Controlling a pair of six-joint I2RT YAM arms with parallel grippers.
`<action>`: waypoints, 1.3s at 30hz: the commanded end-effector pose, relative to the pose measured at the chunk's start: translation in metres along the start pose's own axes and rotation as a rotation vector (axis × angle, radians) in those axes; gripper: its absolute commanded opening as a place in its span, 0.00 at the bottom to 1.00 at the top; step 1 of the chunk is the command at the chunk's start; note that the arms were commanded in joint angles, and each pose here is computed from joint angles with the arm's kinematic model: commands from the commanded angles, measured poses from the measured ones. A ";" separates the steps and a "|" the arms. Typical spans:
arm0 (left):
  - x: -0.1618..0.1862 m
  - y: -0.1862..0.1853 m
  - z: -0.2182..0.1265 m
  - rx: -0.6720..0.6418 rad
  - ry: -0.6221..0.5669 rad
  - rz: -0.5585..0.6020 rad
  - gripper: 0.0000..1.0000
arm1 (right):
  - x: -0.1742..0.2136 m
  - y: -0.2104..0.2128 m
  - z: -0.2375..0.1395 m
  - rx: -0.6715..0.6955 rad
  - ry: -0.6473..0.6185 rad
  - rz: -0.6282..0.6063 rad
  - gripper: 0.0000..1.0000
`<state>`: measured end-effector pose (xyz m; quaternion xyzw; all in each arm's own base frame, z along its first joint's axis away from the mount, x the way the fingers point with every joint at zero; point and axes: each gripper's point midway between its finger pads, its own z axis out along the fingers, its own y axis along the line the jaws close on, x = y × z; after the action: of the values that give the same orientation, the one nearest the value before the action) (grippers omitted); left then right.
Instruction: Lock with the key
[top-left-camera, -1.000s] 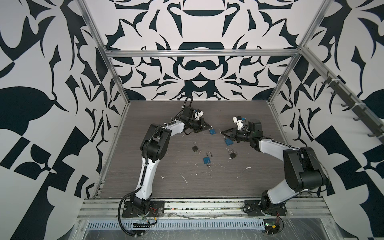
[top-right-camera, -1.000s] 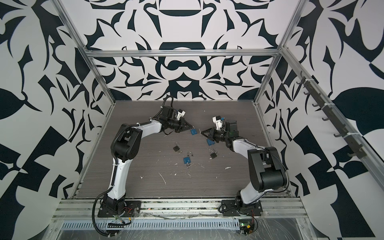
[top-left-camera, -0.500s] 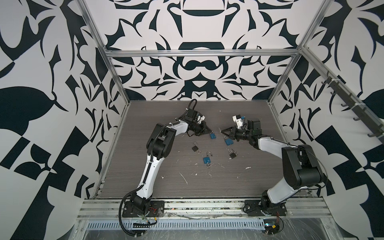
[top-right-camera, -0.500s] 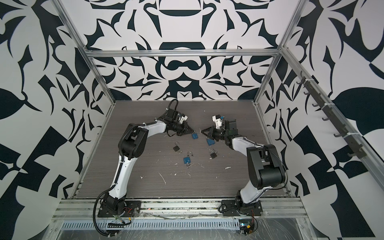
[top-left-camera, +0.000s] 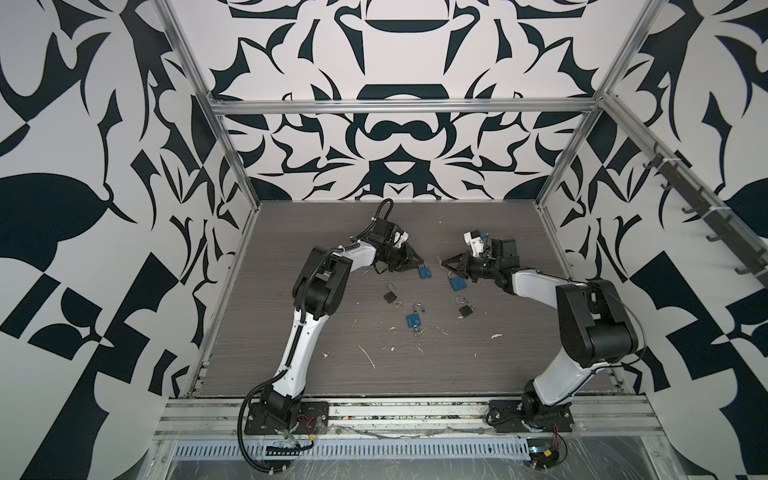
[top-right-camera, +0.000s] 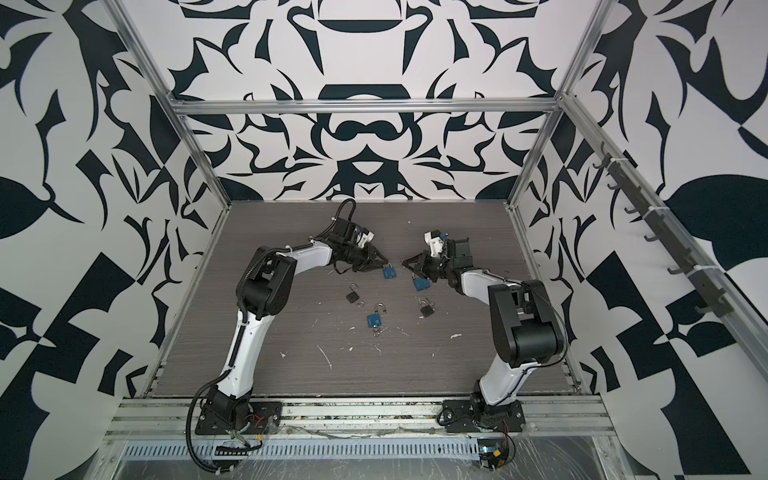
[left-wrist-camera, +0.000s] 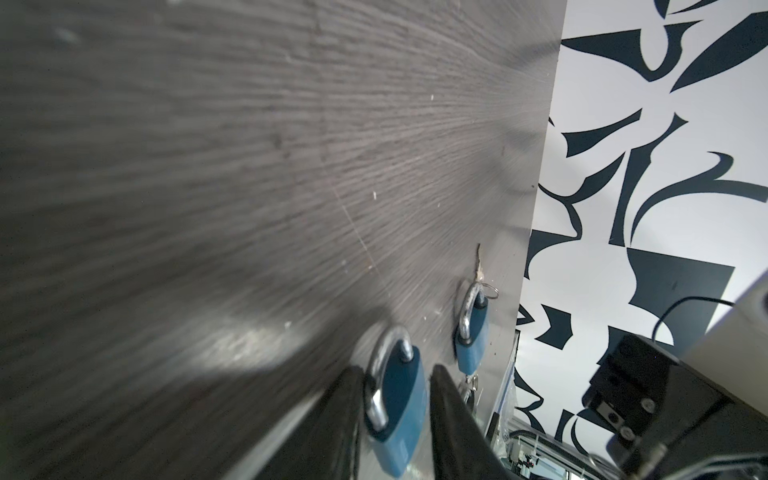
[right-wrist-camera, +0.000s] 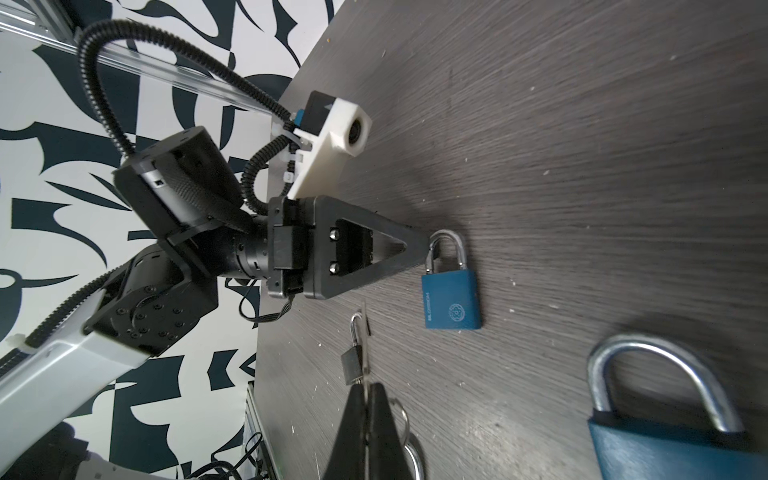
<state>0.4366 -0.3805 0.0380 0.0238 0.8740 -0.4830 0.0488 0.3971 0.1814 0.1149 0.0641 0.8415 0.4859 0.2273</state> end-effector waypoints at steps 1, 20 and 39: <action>-0.007 -0.006 -0.019 -0.015 -0.055 0.014 0.32 | -0.017 0.010 0.005 0.021 -0.031 -0.051 0.00; 0.003 -0.069 -0.122 0.144 -0.216 0.075 0.32 | -0.012 -0.036 0.056 0.168 -0.003 0.003 0.00; 0.011 -0.087 -0.138 0.193 -0.234 0.090 0.33 | -0.012 -0.037 0.050 0.221 -0.011 -0.013 0.19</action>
<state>0.4117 -0.3119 0.1644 0.0008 0.8216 -0.5486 0.1550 0.4243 0.1953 0.0379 0.1058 0.8949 0.3892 0.1909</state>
